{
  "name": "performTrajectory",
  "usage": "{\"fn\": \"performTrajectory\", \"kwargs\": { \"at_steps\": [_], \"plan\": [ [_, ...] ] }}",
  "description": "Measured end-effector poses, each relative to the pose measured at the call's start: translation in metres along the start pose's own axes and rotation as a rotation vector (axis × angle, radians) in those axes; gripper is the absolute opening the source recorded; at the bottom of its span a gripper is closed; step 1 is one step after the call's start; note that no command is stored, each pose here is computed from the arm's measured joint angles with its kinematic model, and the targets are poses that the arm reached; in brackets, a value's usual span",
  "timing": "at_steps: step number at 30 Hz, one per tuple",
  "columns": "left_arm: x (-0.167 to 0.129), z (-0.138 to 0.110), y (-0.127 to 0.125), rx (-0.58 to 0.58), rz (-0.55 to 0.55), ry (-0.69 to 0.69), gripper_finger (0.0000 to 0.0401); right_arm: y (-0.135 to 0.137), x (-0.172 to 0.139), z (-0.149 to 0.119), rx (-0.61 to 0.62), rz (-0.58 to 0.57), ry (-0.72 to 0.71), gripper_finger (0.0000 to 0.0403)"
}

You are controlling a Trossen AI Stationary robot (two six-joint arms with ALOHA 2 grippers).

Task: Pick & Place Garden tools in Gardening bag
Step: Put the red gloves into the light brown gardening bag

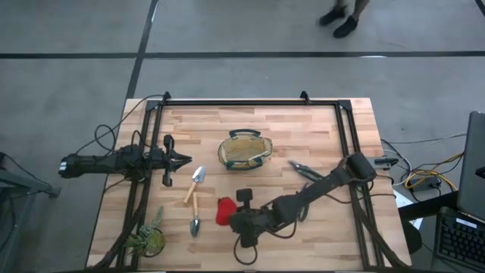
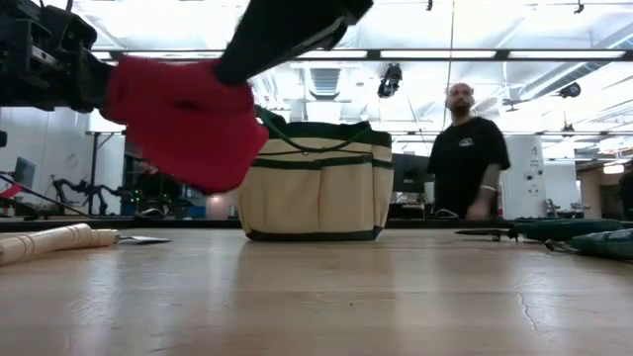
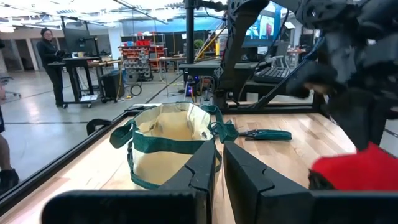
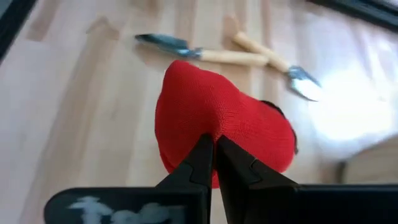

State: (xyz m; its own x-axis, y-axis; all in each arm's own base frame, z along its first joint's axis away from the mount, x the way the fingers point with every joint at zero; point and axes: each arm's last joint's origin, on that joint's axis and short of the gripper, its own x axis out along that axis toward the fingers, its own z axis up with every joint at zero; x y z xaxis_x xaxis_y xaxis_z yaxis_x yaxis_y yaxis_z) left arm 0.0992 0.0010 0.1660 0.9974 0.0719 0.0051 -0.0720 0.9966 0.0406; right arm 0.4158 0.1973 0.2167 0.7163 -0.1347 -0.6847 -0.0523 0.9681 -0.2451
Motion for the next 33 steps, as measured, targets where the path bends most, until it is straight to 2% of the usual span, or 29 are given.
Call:
{"fn": "performTrajectory", "kwargs": {
  "at_steps": [13, 18, 23, 33],
  "plan": [
    [0.001, -0.001, 0.0, 0.001, 0.0, 0.01, 0.0037, -0.034, -0.063, 0.022, 0.016, -0.137, -0.073, 0.0008],
    [0.001, -0.001, 0.0, 0.001, 0.0, 0.01, 0.0037, -0.044, -0.083, 0.026, 0.024, -0.142, -0.092, 0.0008],
    [0.001, -0.001, 0.0, 0.001, 0.0, 0.012, 0.0037, -0.05, -0.091, 0.027, 0.017, -0.173, -0.091, 0.0008],
    [0.001, -0.001, 0.0, 0.001, 0.0, 0.013, 0.0037, -0.065, -0.09, 0.023, 0.019, -0.219, -0.04, 0.0008]
  ]
}}
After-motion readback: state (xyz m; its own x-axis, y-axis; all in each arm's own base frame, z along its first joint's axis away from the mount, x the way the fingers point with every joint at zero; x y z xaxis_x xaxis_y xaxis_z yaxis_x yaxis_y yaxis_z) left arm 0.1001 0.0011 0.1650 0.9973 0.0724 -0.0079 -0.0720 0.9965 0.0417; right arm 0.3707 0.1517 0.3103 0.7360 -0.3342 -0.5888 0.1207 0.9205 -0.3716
